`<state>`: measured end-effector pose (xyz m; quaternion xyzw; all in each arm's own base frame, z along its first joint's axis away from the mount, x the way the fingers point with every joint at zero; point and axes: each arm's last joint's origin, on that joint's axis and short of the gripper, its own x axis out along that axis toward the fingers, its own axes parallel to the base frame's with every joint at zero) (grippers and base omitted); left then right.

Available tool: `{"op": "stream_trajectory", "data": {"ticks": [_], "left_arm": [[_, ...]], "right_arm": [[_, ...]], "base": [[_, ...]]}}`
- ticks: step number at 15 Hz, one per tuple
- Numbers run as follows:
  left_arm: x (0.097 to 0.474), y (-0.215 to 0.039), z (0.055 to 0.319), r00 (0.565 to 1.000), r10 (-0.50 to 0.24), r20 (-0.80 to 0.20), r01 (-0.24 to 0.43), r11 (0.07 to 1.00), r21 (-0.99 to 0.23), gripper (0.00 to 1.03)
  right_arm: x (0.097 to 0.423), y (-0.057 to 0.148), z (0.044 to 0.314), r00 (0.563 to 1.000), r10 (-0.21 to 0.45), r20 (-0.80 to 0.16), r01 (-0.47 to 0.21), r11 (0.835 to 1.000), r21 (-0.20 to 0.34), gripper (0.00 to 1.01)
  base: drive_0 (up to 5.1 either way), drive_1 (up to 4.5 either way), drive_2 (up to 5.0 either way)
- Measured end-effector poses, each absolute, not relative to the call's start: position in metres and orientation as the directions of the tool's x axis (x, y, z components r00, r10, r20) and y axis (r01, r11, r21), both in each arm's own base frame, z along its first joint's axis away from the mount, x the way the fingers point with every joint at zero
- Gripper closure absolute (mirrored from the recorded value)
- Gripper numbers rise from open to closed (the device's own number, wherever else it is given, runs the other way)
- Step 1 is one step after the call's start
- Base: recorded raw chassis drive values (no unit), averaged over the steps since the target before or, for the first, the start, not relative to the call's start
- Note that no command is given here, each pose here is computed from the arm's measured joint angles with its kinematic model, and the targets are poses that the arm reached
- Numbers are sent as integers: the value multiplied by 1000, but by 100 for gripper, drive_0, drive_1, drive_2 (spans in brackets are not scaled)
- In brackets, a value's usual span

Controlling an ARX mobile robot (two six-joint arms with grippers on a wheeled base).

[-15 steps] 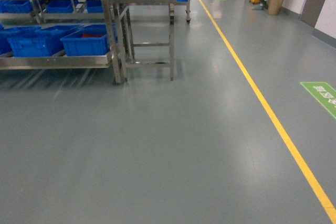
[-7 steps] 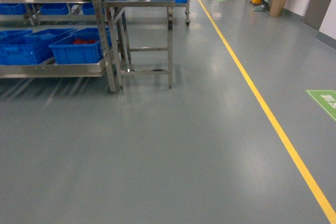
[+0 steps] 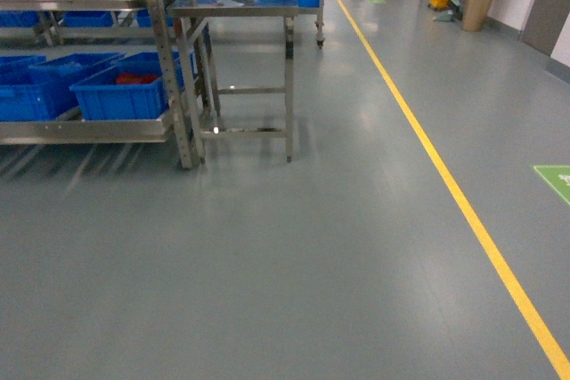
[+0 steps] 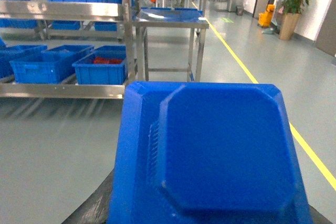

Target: Sort blue parts and orange caps into right shelf containers

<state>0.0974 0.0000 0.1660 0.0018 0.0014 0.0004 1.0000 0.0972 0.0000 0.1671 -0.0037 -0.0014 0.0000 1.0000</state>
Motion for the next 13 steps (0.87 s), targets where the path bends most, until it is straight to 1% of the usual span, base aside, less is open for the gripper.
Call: {"op": "stream_trajectory", "data": {"ticks": [13], "left_arm": [[97,0,166,1000,0,2,0,1000,4,61]], "right_arm": [[97,0,167,1000,0,6,0,1000,-7,58]], "base": [[-1,430,-432]]}}
